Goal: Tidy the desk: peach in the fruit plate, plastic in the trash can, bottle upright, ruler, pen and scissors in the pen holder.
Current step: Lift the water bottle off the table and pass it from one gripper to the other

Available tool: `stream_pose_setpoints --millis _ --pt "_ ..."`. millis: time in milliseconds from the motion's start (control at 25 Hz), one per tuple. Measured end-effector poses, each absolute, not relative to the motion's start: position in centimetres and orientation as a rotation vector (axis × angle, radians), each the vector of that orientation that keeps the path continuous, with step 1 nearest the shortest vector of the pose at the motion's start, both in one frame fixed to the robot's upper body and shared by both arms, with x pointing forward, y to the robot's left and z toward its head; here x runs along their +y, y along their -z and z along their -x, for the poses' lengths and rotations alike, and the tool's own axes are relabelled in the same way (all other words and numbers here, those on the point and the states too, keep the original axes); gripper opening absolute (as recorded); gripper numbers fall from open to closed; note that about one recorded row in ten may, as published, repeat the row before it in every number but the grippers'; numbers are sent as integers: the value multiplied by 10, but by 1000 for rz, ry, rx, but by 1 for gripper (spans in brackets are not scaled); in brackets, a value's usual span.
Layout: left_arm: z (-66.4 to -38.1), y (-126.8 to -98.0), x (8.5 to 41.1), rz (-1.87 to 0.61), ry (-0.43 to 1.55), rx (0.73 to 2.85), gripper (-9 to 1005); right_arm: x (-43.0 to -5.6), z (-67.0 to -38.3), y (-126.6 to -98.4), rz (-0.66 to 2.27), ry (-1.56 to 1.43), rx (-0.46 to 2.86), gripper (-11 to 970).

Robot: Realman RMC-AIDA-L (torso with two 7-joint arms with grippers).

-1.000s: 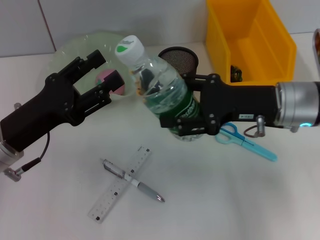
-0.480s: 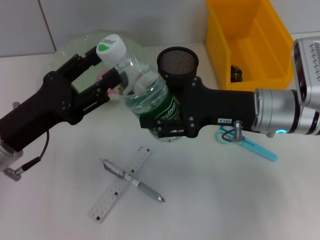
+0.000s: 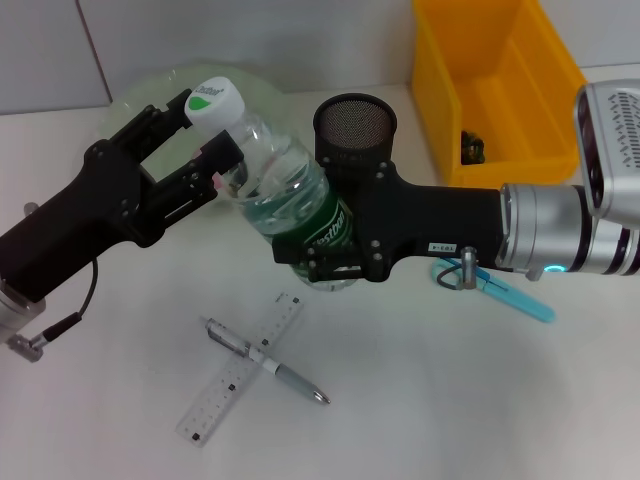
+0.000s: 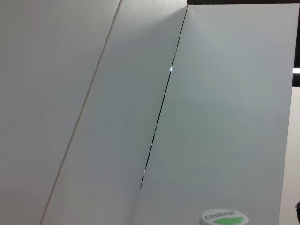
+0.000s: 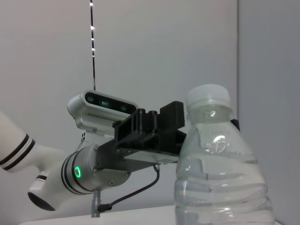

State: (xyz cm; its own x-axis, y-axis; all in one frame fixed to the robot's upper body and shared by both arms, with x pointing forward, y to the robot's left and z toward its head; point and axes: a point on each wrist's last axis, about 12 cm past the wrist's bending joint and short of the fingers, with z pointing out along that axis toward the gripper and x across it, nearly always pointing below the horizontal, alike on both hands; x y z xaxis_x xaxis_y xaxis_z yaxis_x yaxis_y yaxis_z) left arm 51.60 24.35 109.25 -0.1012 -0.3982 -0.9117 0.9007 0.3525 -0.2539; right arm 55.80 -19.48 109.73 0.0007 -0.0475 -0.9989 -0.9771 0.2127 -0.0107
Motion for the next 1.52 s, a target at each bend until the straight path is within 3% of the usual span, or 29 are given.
stream_pose_setpoints --millis 1520 --pt "-511 -1090 241 -545 1226 1218 788 -184 -557 -1092 1116 -1037 1347 773"
